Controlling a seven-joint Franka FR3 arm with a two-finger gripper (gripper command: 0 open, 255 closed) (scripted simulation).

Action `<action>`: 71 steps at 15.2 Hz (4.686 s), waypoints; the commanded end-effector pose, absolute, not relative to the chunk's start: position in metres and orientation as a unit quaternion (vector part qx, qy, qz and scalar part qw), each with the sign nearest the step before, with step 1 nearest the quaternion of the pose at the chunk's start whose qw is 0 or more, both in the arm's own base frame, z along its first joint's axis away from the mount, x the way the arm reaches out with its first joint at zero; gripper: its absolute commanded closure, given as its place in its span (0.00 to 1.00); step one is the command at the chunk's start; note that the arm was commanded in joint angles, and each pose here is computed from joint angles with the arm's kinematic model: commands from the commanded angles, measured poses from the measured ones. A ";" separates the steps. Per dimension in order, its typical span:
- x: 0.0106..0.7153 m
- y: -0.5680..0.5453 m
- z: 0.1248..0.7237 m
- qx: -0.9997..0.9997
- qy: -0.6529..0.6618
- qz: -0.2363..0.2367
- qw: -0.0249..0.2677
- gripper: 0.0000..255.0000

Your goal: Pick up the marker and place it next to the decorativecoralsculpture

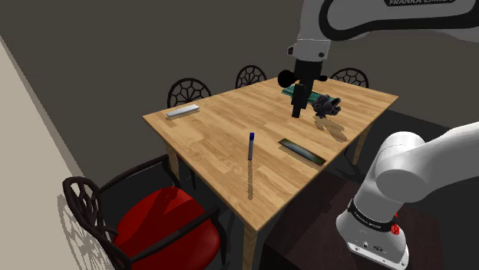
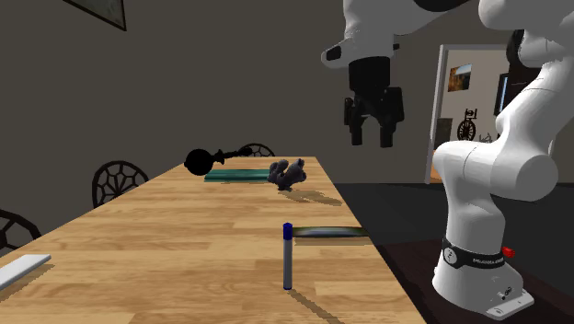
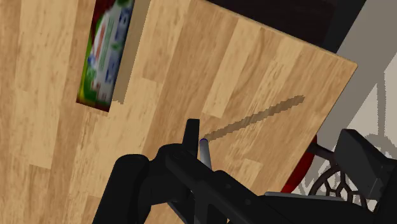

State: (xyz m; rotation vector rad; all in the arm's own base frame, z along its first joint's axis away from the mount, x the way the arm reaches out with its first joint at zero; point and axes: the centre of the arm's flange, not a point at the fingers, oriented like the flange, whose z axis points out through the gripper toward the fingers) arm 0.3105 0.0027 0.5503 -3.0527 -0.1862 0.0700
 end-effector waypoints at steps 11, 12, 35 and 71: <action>0.419 0.016 0.469 -0.998 -0.049 0.039 0.016 0.00; 0.429 0.017 0.461 -0.998 -0.048 0.041 0.013 0.00; 0.492 0.022 0.367 -0.998 -0.040 0.051 -0.002 1.00; 0.492 0.022 0.510 -0.998 -0.040 0.051 -0.002 1.00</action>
